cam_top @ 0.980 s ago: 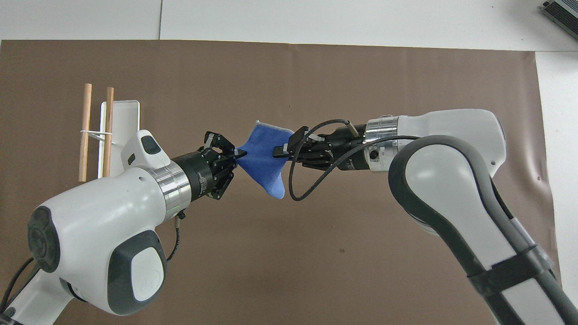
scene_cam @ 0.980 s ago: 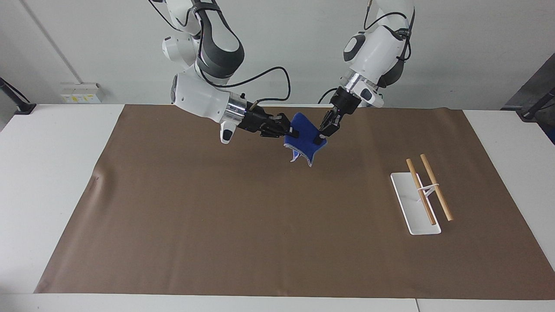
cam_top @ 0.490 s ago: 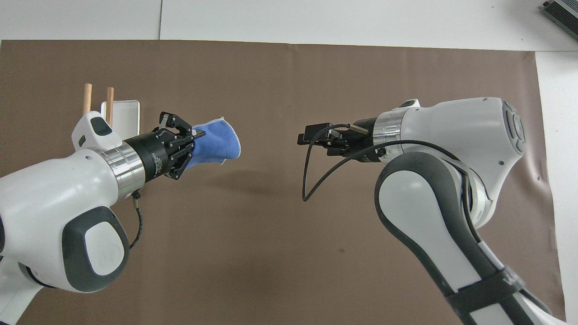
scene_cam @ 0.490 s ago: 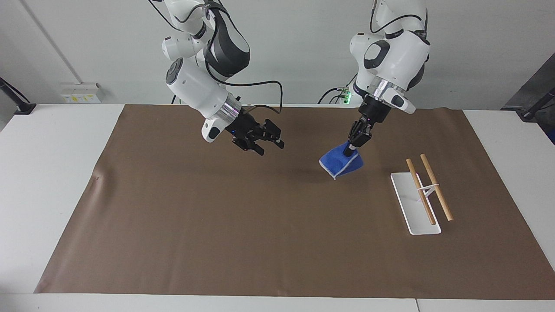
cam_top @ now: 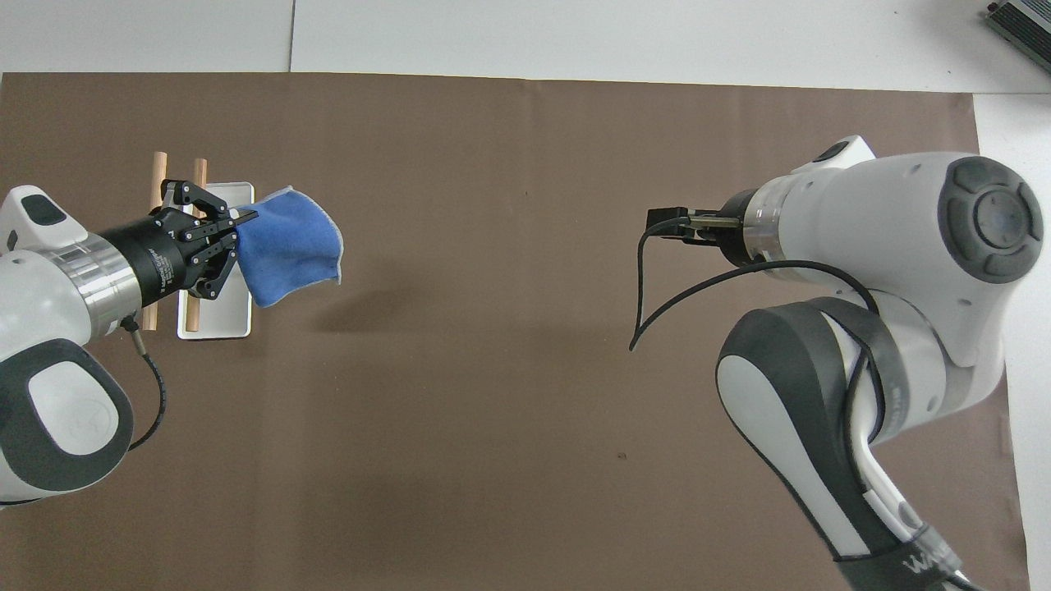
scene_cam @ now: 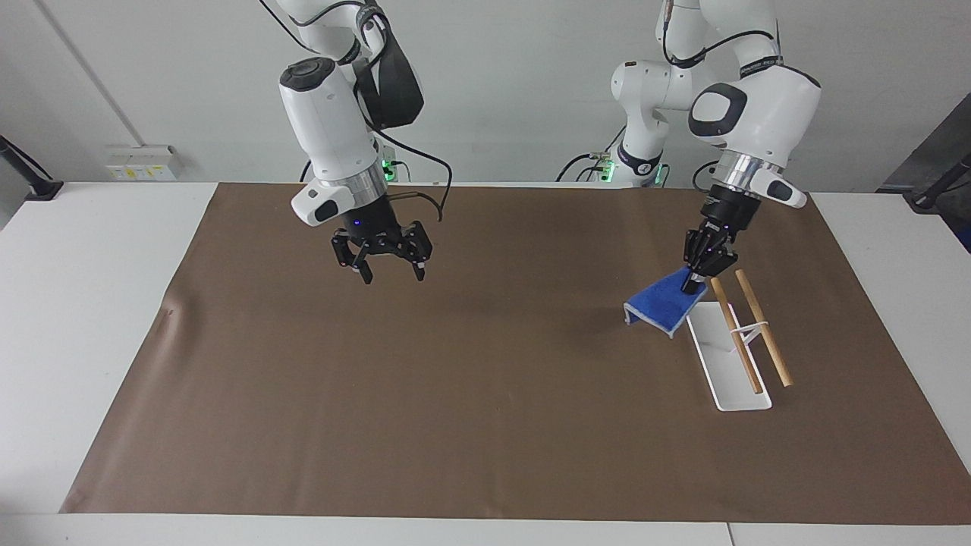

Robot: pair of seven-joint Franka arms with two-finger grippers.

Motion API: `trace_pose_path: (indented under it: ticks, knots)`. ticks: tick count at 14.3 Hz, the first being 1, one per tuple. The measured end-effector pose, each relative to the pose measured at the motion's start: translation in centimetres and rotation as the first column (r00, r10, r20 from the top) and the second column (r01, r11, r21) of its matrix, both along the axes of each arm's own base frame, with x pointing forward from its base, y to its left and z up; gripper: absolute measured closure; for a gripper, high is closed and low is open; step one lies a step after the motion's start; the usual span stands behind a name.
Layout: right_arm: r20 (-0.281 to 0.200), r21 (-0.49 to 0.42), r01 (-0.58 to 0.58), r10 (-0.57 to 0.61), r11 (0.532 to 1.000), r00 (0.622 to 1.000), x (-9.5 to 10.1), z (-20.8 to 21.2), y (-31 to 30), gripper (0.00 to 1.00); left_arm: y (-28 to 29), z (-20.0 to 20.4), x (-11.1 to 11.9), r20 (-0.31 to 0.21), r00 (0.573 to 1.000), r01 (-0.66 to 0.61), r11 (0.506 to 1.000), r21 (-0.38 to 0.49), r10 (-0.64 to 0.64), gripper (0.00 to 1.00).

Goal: Right arm passes towel to left arm to hang

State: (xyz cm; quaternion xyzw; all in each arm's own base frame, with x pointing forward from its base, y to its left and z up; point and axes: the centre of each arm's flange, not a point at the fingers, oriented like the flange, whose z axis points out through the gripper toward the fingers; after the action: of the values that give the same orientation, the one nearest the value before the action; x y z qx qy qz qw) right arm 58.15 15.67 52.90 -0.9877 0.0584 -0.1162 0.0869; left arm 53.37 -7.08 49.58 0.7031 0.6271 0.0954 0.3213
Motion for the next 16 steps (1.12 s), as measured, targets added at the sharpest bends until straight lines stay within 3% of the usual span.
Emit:
trace_pose_path:
  ticks: [6,10,16]
  knots:
    - [-0.037,-0.025,0.054,-0.055,0.998,0.998,-2.0,8.4,-5.0,0.00,8.0,-2.9,0.1,0.031,0.980,-0.199,0.980,0.025,0.198,0.98]
    - [-0.103,-0.087,0.062,-0.071,0.994,0.992,-3.2,10.3,-6.9,0.00,12.1,-5.0,0.8,0.051,0.935,-0.352,0.936,0.014,0.351,0.98]
    - [-0.162,-0.130,0.105,-0.125,0.986,0.979,-4.2,11.4,-11.9,0.00,18.2,-7.9,0.4,-0.012,0.869,-0.495,0.869,0.002,0.495,0.98]
